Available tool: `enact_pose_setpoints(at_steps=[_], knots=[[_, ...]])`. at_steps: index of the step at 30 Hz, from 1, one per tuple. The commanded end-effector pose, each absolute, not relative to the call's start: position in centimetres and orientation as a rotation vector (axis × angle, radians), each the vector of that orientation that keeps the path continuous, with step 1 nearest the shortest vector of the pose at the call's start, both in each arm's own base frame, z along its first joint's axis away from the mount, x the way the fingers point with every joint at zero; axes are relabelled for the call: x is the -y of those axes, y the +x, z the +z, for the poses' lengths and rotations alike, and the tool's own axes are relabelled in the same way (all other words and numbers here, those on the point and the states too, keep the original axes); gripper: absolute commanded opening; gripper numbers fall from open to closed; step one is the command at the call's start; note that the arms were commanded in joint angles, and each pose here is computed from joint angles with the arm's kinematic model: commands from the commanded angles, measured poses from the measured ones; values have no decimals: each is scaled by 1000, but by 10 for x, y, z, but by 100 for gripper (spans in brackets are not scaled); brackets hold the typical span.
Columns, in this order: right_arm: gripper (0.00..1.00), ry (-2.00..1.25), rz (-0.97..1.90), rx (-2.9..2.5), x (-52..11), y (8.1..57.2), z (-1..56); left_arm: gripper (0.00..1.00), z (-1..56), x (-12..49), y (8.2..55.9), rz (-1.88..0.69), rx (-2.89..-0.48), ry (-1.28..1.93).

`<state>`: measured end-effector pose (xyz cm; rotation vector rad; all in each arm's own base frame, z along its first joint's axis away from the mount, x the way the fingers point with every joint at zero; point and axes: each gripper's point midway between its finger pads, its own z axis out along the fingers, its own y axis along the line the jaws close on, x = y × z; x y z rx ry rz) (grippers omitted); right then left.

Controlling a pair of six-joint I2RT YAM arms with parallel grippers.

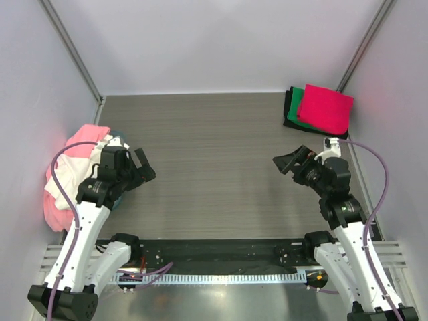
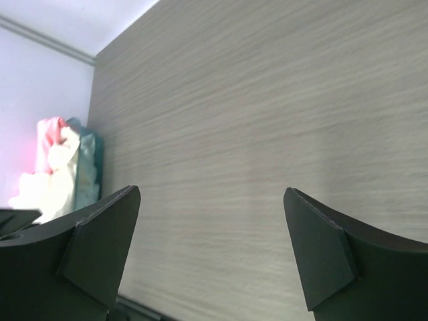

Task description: Fold and stack the t-shirts

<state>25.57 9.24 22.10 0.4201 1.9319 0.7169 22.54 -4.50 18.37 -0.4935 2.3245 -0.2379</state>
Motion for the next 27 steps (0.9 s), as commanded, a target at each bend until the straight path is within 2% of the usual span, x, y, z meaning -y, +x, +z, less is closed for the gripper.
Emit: enact_pose_setpoints(at_steps=[1,2,7,11,13,17,19,27], knots=[[95,437,893,-1971,-116,242,215,98,185,38,228,-199,-2303,-524],[100,445,893,-2014,-118,241,202,98,185,39,228,-201,-2302,-526],[100,359,921,-2142,-141,238,180,98,183,38,229,-196,-2308,-525],[100,182,917,-2256,-203,229,169,98,181,36,230,-175,-2313,-540],[100,81,749,-2417,-226,218,143,98,177,35,230,-160,-2330,-543],[100,-40,409,-2251,-251,206,169,97,172,37,231,-163,-2355,-541],[100,-57,430,-2202,-260,191,174,97,172,37,232,-162,-2358,-535],[100,-56,590,-2205,-259,170,118,100,178,29,239,-107,-2319,-516]])
